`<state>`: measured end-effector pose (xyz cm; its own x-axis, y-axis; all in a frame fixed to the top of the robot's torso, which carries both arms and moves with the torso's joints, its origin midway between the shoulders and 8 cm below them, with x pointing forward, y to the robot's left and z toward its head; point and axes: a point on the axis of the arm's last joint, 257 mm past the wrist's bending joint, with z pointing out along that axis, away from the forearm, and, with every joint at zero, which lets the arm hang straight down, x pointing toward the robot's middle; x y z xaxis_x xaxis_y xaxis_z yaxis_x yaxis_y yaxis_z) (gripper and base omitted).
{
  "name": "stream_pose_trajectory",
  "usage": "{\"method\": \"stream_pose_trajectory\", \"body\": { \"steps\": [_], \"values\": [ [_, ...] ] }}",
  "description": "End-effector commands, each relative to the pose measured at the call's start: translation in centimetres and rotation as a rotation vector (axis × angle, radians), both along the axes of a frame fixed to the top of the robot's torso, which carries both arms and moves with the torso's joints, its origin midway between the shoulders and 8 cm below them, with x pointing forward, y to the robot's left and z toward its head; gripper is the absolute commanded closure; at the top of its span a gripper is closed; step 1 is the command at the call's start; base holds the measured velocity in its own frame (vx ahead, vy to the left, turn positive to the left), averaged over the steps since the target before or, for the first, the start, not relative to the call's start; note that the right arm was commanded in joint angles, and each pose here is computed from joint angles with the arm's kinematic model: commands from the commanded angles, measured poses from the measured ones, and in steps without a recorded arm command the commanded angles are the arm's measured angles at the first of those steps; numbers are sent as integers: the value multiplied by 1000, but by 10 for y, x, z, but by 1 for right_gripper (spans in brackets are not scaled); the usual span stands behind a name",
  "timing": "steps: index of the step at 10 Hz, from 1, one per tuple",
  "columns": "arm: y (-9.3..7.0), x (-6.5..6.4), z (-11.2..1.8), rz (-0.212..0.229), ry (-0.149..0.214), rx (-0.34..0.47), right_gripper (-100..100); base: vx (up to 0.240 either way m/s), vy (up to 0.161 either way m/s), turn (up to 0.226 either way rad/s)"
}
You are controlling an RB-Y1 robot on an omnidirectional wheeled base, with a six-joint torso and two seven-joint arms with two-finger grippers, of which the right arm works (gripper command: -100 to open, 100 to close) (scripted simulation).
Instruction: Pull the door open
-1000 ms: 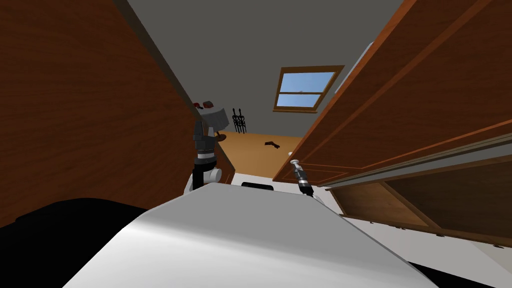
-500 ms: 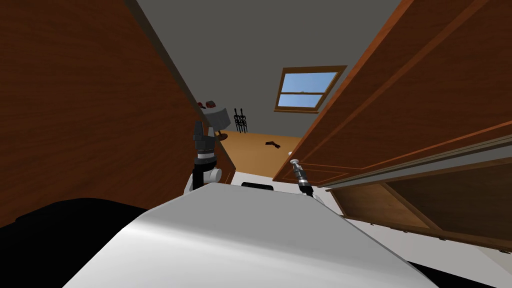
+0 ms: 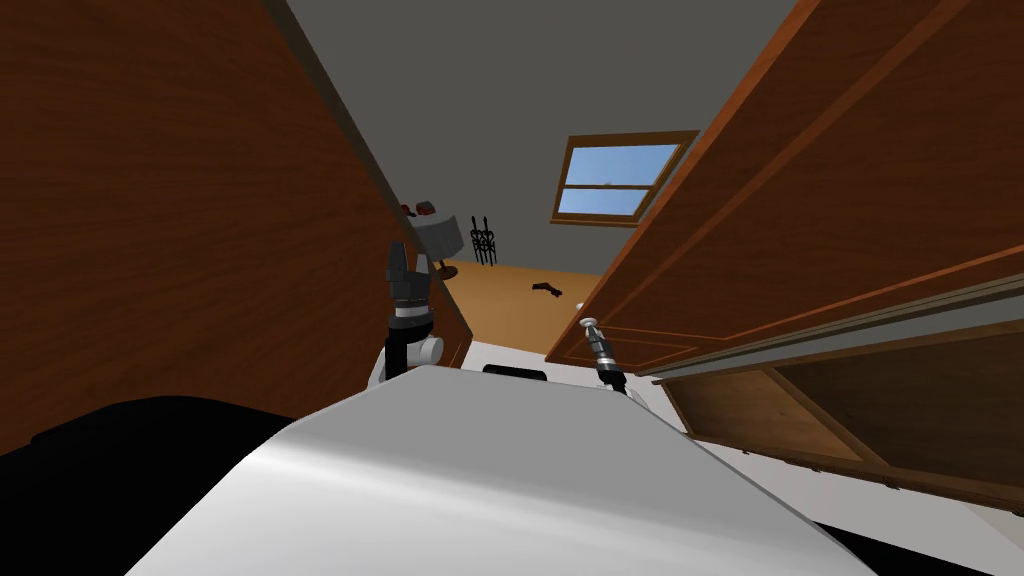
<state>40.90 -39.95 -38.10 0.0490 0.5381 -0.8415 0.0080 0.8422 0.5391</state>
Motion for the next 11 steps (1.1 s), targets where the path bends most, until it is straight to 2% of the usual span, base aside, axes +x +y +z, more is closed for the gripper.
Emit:
{"method": "stream_pose_trajectory", "body": {
  "steps": [1,2,6,7,8,9,10,11],
  "values": [
    [7,0,-3,4,0,70,100,-44,-31,79],
    [7,0,-3,4,0,83,100,-36,-22,36],
    [7,3,-2,-3,-12,217,100,-38,-18,42],
    [7,3,-2,-2,-12,224,100,-27,-14,31],
    [6,5,-1,-5,-16,269,100,-37,-19,48],
    [6,5,-1,-5,-16,273,100,-34,-16,39],
    [6,6,-1,-7,-21,321,100,-35,-19,43],
    [6,6,-1,-7,-21,323,100,-28,-20,42]
  ]
}}
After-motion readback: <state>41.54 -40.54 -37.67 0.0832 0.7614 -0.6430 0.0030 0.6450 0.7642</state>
